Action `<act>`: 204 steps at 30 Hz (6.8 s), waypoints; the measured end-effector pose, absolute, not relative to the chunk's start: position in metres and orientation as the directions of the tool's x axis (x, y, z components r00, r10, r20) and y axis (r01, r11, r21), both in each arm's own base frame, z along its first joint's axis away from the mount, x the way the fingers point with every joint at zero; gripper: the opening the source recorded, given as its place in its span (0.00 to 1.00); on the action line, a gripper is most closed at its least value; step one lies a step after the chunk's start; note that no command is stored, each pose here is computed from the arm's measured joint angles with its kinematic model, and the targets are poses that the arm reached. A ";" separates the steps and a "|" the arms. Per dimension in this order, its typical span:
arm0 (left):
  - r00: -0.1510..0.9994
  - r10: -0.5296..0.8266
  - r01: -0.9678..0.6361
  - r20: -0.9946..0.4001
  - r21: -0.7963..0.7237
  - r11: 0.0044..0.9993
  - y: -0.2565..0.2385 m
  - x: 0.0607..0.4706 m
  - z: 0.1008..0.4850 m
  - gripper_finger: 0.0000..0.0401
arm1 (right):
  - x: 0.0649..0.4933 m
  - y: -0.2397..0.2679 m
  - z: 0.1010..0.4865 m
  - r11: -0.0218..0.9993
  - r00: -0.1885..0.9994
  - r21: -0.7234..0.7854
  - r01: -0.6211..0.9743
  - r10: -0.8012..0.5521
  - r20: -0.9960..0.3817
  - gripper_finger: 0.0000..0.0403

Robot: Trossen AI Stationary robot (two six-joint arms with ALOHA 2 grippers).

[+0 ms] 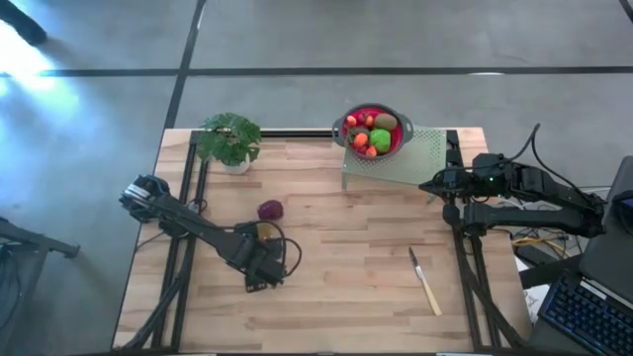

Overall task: Pick & Place Fruit
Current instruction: Put the red apple into the strainer bowl on the shelf

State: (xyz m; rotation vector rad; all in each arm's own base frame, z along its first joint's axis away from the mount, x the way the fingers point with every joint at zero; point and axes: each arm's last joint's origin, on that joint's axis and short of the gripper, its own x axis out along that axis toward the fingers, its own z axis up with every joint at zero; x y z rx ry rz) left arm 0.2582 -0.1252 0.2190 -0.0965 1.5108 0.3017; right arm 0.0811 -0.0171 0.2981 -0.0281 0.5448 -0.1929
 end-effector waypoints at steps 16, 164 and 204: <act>0.020 0.093 -0.258 -0.995 0.085 0.962 -0.124 0.252 0.192 1.00 | 0.081 -0.017 0.298 0.982 0.838 -0.078 0.175 -0.190 -0.512 0.03; 0.997 -0.001 -0.019 -0.076 -0.273 0.962 -0.052 0.377 0.297 0.91 | 0.192 0.135 0.282 0.604 0.881 -0.779 0.171 -0.448 -0.155 0.92; 0.999 -0.043 0.044 0.010 -0.285 0.958 -0.051 0.377 0.306 0.91 | 0.199 0.139 0.309 0.771 0.878 -0.516 0.373 -0.474 -0.073 0.98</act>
